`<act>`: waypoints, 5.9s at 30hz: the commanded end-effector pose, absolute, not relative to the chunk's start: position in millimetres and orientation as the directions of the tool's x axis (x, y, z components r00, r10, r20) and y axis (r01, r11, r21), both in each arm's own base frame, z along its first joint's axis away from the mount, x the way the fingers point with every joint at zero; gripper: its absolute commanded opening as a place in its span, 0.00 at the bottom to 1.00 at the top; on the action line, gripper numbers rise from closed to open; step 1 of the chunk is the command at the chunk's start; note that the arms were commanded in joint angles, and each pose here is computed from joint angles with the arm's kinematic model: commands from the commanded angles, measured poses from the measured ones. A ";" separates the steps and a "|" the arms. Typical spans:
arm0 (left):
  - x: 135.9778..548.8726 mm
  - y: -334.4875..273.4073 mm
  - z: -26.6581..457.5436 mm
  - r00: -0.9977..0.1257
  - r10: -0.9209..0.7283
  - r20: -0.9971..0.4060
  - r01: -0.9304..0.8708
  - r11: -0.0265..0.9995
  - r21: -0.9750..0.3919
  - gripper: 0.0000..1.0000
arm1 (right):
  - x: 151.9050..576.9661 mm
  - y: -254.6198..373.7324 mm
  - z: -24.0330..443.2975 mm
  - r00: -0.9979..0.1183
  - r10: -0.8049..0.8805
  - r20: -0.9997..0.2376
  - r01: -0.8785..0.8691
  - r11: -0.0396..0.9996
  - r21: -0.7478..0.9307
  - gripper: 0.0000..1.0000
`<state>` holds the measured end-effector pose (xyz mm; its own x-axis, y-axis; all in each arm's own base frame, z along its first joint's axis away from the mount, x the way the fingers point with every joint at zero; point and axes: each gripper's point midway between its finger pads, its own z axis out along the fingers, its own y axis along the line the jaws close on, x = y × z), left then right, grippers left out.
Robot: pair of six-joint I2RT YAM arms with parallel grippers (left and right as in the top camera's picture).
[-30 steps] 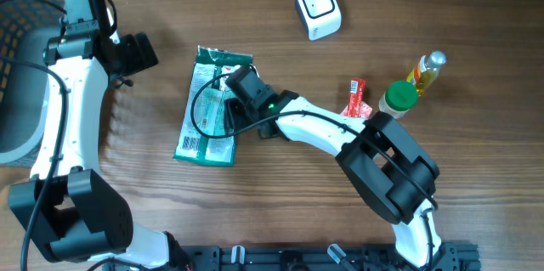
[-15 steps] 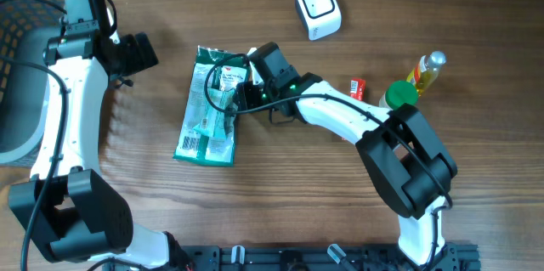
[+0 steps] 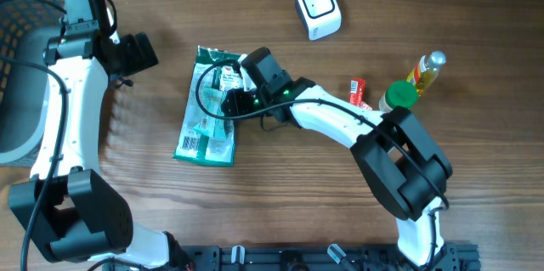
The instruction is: Scan the item barcode
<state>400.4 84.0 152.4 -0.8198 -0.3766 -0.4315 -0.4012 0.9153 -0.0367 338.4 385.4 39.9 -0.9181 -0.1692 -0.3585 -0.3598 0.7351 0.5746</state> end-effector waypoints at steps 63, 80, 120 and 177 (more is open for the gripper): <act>402.5 84.4 156.0 -0.813 -0.380 -0.440 -0.402 0.914 -0.047 1.00 | 293.4 318.9 55.6 -0.982 0.174 -0.066 0.136 0.913 0.386 0.04; 402.5 84.4 156.0 -0.813 -0.380 -0.440 -0.402 0.914 -0.047 1.00 | 279.4 331.5 55.5 -0.987 0.148 -0.062 0.113 0.916 0.386 0.04; 402.5 84.4 156.0 -0.813 -0.380 -0.440 -0.402 0.914 -0.047 1.00 | 310.8 313.7 120.6 -0.960 -0.058 -0.274 -0.189 0.857 0.479 0.04; 402.5 84.4 156.0 -0.813 -0.380 -0.440 -0.402 0.914 -0.047 1.00 | 304.7 356.0 111.3 -0.817 -0.051 -0.574 -0.515 0.511 0.688 0.04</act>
<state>400.5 84.0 152.5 -0.8197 -0.3762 -0.4318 -0.4008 0.9154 -0.0366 307.6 351.6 78.2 -0.8452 -0.0585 -0.5312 -0.4650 0.5704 0.6770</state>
